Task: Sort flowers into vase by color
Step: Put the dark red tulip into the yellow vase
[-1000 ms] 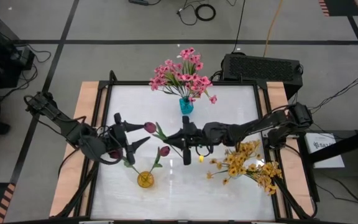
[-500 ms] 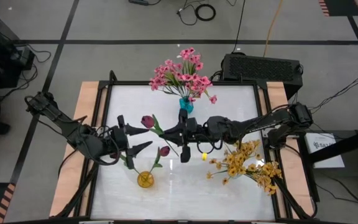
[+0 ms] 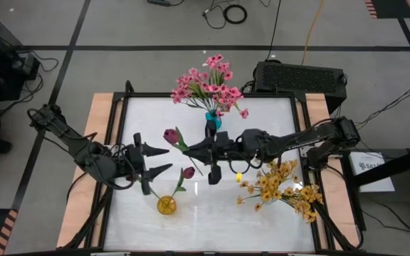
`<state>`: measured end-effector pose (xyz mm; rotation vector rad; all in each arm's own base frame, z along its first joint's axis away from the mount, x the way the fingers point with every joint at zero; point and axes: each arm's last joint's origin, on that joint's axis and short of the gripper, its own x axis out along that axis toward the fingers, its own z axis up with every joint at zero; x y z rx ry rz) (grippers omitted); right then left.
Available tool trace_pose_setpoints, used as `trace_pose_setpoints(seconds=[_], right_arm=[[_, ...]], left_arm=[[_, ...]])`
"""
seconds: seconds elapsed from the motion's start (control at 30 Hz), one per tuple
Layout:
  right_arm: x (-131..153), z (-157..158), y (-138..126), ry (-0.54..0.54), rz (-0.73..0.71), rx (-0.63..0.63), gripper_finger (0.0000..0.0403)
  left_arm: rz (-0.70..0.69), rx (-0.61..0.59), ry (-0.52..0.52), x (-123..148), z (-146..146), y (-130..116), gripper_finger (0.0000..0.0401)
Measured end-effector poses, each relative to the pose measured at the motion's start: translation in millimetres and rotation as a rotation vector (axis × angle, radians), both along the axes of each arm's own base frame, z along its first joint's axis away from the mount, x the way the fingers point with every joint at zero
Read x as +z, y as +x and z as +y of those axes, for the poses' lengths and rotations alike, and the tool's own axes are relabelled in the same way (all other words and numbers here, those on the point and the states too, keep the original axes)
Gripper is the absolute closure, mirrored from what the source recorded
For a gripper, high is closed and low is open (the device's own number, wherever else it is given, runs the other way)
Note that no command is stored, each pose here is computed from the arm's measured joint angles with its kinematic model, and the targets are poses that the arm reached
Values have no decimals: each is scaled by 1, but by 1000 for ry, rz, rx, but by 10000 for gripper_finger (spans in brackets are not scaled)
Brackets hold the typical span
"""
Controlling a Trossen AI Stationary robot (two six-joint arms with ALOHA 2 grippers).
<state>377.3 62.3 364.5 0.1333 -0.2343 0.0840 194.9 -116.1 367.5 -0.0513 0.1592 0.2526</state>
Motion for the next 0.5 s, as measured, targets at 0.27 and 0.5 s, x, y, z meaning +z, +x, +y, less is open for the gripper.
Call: trace_pose_setpoints(seconds=[0.27,0.5], right_arm=[[9,1,-3,-12,-98,24,392],[12,1,-4,-49,-137,33,392]], left_arm=[[-103,43,50,3,-2,31,180],[-165,-18,76,4,-2,47,180]])
